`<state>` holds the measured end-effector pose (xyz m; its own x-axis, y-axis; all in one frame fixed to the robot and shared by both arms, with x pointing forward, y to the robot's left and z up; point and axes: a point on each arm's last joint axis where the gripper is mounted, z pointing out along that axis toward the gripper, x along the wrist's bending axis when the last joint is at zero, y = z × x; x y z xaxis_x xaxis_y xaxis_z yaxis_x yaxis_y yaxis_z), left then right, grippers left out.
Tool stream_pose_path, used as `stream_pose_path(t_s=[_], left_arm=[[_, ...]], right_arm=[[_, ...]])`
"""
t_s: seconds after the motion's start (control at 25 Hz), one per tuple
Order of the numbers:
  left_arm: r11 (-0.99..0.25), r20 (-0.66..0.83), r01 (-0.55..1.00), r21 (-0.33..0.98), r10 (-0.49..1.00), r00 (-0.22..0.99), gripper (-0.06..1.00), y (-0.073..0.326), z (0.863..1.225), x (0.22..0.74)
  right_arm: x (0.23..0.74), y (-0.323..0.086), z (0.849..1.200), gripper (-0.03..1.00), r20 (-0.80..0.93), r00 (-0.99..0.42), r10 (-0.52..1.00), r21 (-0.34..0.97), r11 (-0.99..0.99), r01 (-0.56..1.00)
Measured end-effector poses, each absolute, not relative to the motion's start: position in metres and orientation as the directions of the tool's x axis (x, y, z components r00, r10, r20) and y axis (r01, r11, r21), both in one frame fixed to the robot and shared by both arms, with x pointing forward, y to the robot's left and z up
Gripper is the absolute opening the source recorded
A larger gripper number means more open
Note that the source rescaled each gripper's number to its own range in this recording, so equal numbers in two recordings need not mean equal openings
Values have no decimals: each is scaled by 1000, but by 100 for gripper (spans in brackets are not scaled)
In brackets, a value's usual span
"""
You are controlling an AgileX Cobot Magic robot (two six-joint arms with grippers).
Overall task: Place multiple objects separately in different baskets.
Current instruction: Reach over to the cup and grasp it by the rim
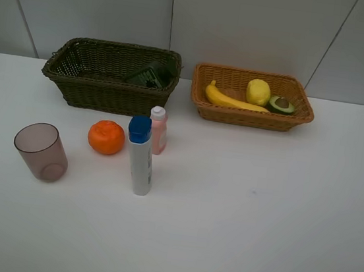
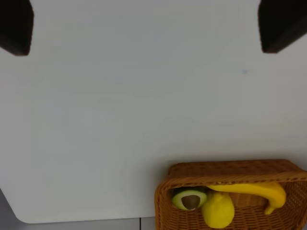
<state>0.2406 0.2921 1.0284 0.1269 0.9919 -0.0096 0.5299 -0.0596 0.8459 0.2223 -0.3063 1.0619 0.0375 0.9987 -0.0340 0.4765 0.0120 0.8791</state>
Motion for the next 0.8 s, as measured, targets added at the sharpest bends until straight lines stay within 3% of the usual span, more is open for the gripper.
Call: stream_pose_path(t_s=[0.8], left_arm=[[-60,-10,530,846,992,127,100,292,1028,241]], right_arm=[[231,-301,1057,98,-77,-45,996,898,89,430]])
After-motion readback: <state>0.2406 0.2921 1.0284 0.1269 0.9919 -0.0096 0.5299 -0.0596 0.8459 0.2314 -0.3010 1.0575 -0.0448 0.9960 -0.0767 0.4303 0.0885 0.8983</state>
